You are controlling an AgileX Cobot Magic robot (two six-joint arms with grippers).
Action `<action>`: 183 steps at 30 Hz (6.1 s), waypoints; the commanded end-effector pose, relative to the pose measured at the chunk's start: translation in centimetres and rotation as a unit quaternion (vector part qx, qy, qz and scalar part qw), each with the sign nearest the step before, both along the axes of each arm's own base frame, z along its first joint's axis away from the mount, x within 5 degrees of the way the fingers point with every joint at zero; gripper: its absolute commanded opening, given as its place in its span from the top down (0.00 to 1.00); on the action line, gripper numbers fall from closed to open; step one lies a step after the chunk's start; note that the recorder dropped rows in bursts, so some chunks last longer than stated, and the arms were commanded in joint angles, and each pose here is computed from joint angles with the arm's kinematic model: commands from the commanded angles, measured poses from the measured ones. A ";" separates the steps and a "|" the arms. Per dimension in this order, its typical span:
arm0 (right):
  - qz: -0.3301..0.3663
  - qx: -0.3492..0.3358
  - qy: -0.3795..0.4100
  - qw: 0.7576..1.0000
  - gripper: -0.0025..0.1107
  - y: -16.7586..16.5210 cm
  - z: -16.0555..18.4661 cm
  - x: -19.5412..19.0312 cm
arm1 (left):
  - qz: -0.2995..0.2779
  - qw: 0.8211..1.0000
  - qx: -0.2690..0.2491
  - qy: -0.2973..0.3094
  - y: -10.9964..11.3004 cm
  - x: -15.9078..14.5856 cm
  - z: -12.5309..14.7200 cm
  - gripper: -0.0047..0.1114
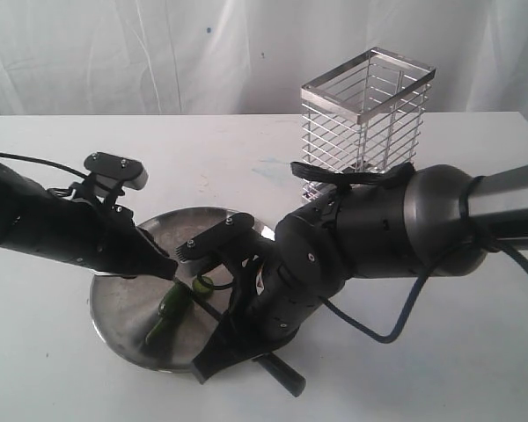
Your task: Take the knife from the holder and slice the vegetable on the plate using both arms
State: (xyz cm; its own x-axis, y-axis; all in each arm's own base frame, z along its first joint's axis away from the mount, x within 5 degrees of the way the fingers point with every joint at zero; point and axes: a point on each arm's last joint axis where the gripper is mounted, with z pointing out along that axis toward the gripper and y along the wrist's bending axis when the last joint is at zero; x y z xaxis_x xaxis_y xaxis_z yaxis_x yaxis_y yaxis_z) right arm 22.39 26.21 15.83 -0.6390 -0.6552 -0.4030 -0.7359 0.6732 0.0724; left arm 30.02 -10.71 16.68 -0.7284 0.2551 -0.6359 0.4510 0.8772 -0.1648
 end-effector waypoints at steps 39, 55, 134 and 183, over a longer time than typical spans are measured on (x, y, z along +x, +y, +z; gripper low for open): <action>0.009 -0.023 0.019 1.000 0.95 -0.4 0.0 -0.2 | -0.035 0.998 -0.004 0.047 -1.3 0.3 -2.3 0.82; 0.010 -0.027 0.022 0.999 0.95 -0.5 0.0 -0.2 | -0.085 0.993 -0.041 0.074 -1.2 -4.0 -0.4 0.57; 0.100 -0.253 0.073 0.959 0.95 -0.6 2.2 2.1 | -0.028 0.994 -0.030 0.102 -0.9 -2.8 -3.3 0.57; 0.097 -0.338 0.011 0.936 0.95 2.1 0.9 5.9 | -0.033 0.992 -0.044 0.112 -1.2 -2.9 -3.2 0.57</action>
